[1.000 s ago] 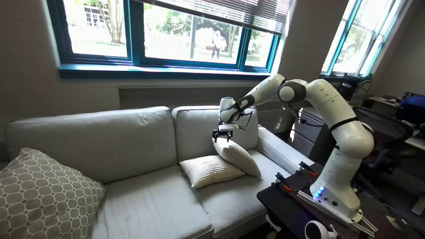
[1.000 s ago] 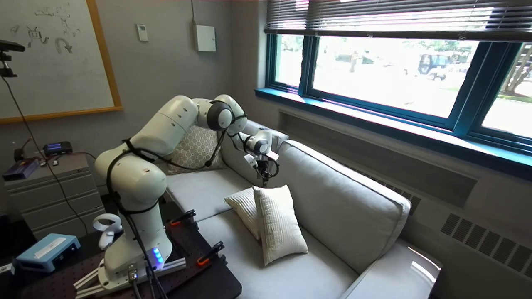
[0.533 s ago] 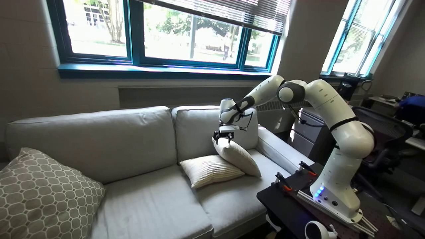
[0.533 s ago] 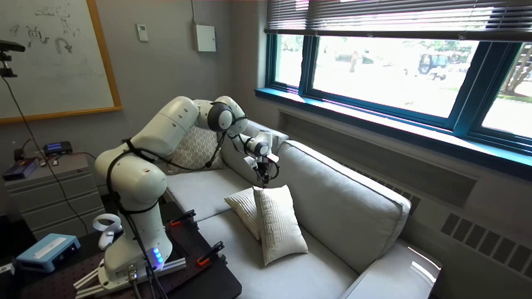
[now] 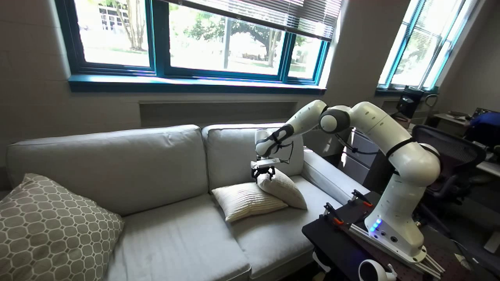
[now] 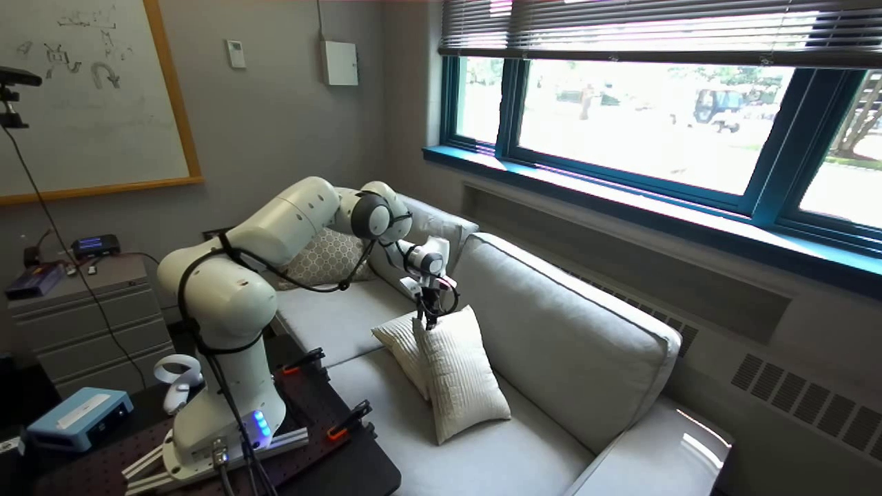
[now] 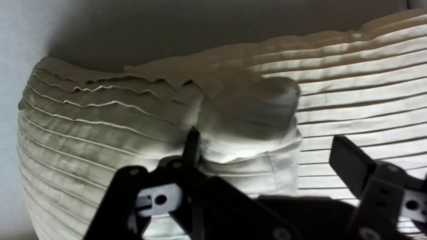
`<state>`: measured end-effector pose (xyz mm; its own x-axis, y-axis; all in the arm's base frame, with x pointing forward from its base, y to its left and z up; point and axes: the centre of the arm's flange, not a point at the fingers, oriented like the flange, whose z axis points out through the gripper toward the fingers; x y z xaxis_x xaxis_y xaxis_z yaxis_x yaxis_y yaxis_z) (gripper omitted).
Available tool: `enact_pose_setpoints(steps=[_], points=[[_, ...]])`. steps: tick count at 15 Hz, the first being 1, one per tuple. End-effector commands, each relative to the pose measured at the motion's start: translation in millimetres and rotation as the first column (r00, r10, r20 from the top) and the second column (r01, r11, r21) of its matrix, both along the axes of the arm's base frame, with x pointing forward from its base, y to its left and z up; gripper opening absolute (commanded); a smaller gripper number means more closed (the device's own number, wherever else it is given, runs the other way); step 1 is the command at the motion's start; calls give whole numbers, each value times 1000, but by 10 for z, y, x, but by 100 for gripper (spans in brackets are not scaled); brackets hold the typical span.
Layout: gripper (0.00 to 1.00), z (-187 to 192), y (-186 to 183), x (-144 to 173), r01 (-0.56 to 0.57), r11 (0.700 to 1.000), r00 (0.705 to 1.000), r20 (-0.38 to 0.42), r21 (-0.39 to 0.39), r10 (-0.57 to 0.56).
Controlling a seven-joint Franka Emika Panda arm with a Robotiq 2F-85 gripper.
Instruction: Place the striped pillows against the right armrest
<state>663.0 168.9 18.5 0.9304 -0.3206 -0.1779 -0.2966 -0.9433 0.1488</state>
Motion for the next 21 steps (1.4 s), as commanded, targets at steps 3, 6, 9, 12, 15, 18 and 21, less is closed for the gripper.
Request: enact_pose_setpoints(steps=[3, 6, 9, 12, 15, 18, 21], points=[[100, -195, -141, 269, 22, 997, 998, -50, -74, -26], [68, -180, -420, 321, 50, 986, 997, -48, -156, -58], [43, -154, -626, 369, 86, 974, 994, -42, -208, -96], [23, -68, -714, 385, 124, 965, 992, -5, -231, -128], [1, 134, -847, 352, 215, 954, 975, 95, -210, -199], [0, 401, -1256, 244, 347, 922, 923, 237, -171, -304], [0, 580, -1735, 52, 473, 872, 840, 365, -127, -402]])
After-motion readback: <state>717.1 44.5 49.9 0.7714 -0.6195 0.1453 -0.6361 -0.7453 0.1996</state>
